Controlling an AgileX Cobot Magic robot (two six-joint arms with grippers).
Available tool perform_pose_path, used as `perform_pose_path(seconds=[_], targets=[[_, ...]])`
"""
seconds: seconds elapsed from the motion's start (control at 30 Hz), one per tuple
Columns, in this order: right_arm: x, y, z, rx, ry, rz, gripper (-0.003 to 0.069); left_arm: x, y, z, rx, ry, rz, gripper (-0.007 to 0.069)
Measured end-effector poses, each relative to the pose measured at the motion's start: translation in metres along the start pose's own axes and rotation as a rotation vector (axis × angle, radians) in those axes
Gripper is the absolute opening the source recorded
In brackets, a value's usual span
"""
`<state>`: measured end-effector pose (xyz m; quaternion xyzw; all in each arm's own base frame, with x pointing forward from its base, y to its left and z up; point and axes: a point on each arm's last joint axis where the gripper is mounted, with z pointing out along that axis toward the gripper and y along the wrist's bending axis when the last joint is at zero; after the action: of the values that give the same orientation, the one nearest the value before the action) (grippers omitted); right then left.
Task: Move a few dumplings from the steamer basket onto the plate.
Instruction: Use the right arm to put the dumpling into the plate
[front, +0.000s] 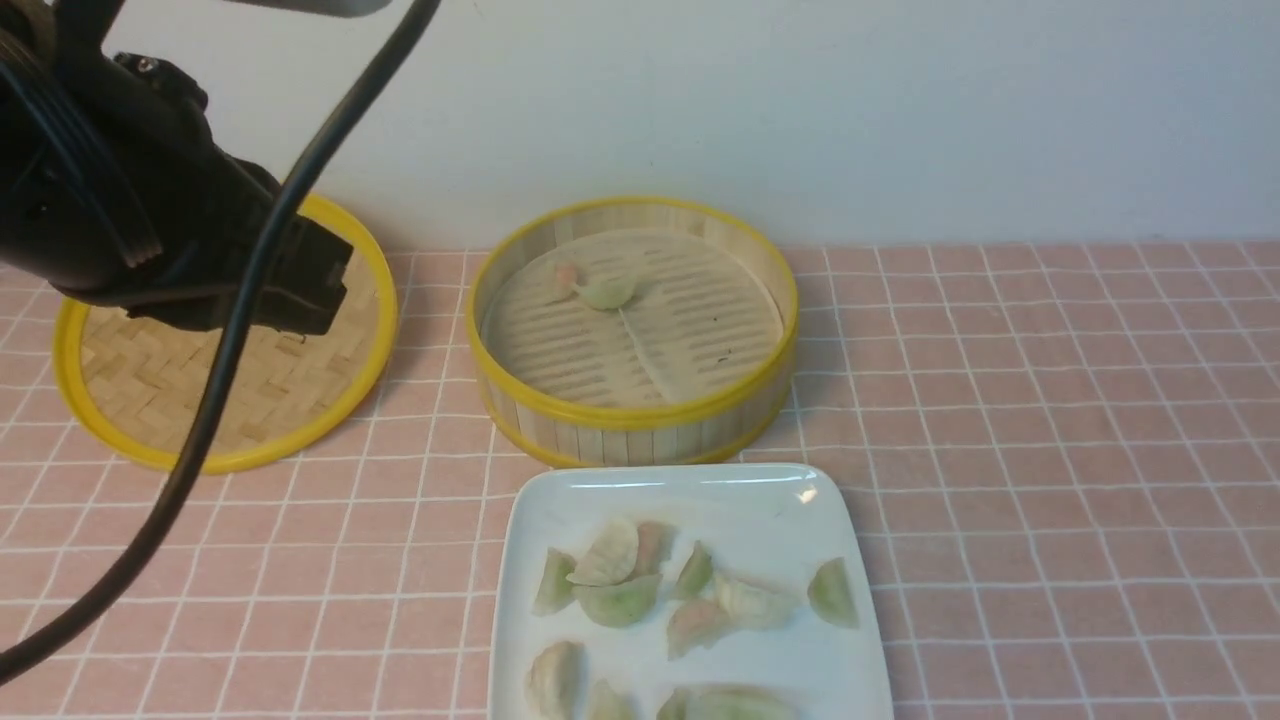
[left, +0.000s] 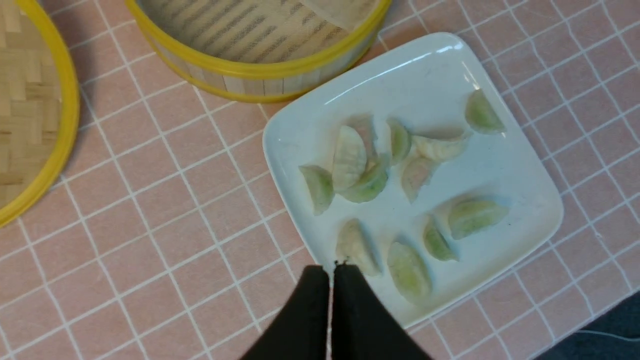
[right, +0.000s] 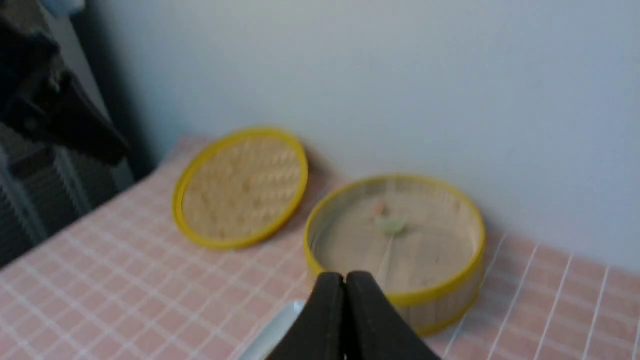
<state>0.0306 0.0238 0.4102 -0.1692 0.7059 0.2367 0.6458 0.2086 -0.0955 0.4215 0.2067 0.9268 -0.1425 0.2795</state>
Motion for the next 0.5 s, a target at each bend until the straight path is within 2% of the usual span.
perform_pose_path(seconds=[0.1,0.23,0.37,0.5], targets=[[0.035,-0.006,-0.028,0.023,-0.152,0.023,-0.0014,0.0,-0.001,0.0,0.013,-0.001,0.015,-0.0006],[0.065,-0.013,-0.037,0.048,-0.222,0.077,-0.0014,0.0,-0.002,0.0,0.02,-0.003,0.018,-0.0006],[0.076,-0.016,-0.034,0.062,-0.271,0.095,-0.0014,0.001,-0.003,-0.005,0.022,-0.02,0.023,-0.0006],[0.075,-0.017,-0.034,0.062,-0.289,0.098,-0.0014,0.017,-0.009,-0.032,0.023,-0.103,0.059,-0.0006]])
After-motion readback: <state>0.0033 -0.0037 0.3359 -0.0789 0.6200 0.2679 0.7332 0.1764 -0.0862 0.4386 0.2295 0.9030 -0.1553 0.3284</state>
